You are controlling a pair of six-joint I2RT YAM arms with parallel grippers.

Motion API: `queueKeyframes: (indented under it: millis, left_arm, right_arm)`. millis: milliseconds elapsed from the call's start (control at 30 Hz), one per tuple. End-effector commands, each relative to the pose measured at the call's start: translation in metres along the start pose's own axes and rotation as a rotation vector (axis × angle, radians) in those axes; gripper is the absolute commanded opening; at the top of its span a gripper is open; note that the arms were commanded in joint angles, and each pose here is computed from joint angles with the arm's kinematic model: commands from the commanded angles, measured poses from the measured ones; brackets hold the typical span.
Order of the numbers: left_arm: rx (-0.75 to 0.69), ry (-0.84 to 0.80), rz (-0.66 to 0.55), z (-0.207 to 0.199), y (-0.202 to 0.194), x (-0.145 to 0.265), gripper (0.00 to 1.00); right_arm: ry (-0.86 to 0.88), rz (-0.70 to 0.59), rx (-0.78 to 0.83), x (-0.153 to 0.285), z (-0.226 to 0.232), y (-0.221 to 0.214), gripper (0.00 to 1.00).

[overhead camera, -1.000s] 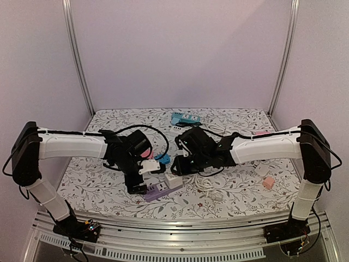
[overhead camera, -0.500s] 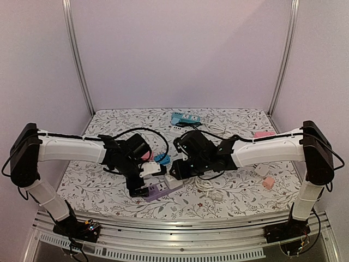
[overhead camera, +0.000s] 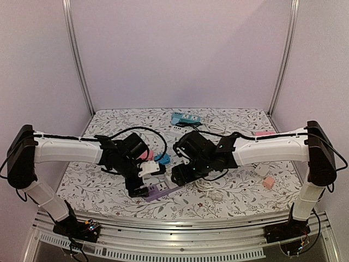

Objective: Insert the plug
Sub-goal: Press the plug into the socket.

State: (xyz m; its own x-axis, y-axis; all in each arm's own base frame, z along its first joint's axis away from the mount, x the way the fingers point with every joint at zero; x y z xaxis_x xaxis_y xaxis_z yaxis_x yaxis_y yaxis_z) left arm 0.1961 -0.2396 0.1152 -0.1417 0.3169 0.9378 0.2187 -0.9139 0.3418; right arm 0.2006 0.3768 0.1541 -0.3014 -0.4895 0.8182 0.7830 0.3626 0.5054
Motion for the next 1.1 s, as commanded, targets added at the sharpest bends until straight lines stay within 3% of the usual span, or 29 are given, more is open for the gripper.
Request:
queueKeyframes:
  millis: [0, 300, 633, 867, 1067]
  left_arm:
    - [0.002, -0.024, 0.003, -0.005, 0.007, -0.008, 1.0]
    - [0.018, 0.023, 0.04, -0.004, 0.014, -0.03, 1.0]
    - [0.03, 0.045, -0.071, -0.002, 0.006, -0.019, 0.99]
    - [0.138, -0.027, -0.151, 0.012, -0.004, -0.003, 0.99]
    - [0.18, -0.068, -0.079, 0.003, -0.024, -0.01, 1.0]
  right_arm:
    - [-0.105, -0.057, -0.048, 0.028, -0.025, 0.011, 0.73]
    - [-0.223, -0.195, -0.148, 0.074, -0.065, 0.011, 0.77]
    - [-0.122, -0.255, -0.143, 0.076, -0.05, 0.022, 0.83]
    - [-0.255, -0.098, -0.066, 0.059, -0.016, 0.032, 0.98]
    - [-0.272, 0.049, -0.04, 0.034, 0.005, 0.033, 0.99]
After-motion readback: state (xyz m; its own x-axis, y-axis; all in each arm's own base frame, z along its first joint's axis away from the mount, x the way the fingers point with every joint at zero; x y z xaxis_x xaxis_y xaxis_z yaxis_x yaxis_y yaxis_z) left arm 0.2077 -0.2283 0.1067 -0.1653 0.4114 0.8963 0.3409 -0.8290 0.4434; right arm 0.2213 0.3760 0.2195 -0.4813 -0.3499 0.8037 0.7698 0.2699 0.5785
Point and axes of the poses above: each gripper's point midway between its finger pads, its own x axis back along the fingers, its own z axis along the line the jaws close on, y = z × x, the point moved 7 cm from there along x, back along the fingers
